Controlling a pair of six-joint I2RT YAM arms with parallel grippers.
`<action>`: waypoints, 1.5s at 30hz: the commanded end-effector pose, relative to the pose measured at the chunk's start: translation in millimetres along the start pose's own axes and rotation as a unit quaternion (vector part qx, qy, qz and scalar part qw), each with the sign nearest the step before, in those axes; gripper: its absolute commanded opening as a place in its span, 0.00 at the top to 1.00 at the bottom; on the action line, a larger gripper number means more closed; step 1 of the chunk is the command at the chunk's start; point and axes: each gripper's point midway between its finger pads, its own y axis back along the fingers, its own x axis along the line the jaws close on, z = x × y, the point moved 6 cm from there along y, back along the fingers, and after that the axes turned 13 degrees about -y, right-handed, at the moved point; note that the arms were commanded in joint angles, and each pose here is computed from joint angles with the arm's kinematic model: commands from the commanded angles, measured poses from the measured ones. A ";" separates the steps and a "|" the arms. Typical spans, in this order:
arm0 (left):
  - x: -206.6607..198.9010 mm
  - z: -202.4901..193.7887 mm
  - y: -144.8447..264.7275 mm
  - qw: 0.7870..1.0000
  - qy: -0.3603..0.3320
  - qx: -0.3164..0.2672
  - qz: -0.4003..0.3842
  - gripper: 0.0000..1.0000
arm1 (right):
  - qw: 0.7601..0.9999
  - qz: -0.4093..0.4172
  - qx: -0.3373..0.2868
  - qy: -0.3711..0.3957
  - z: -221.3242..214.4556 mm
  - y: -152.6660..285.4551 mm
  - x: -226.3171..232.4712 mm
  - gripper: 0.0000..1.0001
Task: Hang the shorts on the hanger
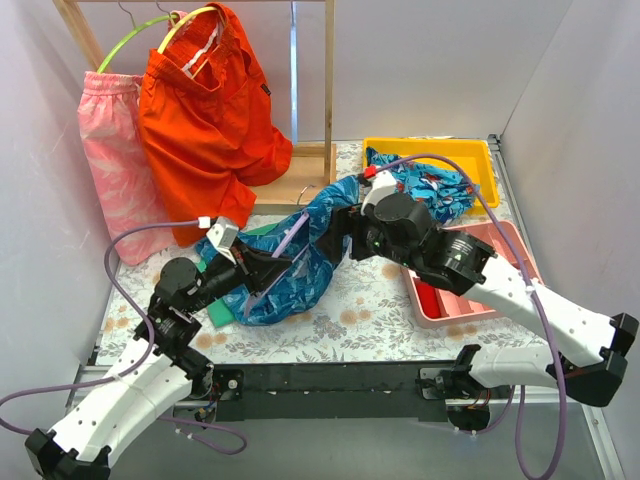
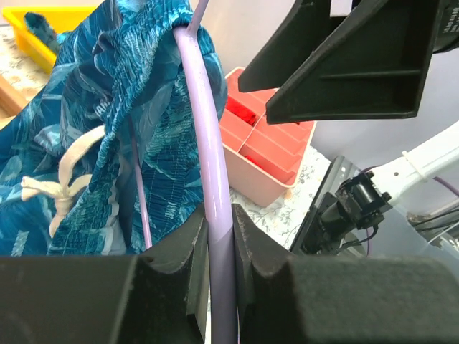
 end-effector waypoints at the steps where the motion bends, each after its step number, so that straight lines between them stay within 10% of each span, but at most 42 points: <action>1: -6.4 25.9 -4.5 0.996 -0.036 -0.077 -0.029 1.00 | 0.992 -0.075 -0.034 -0.090 -0.4 22.3 -24.9 0.02; 20: -9.2 -13.1 -45.6 0.993 -0.094 0.032 -0.066 1.00 | 0.926 -0.009 0.023 -0.378 31.6 3.5 -126.1 0.08; 35: -35.1 -41.8 -70.6 0.978 -0.161 0.099 -0.084 1.00 | 0.899 -0.046 0.046 -0.432 1.1 -19.3 -151.8 0.14; 42: -39.2 -43.1 -75.9 0.981 -0.151 0.102 -0.071 0.93 | 0.901 -0.035 0.056 -0.428 -10.1 -21.5 -155.5 0.58; 45: -37.6 -37.6 -77.8 0.987 -0.121 0.097 -0.045 0.66 | 0.906 -0.039 0.057 -0.417 -11.7 -19.8 -156.9 0.83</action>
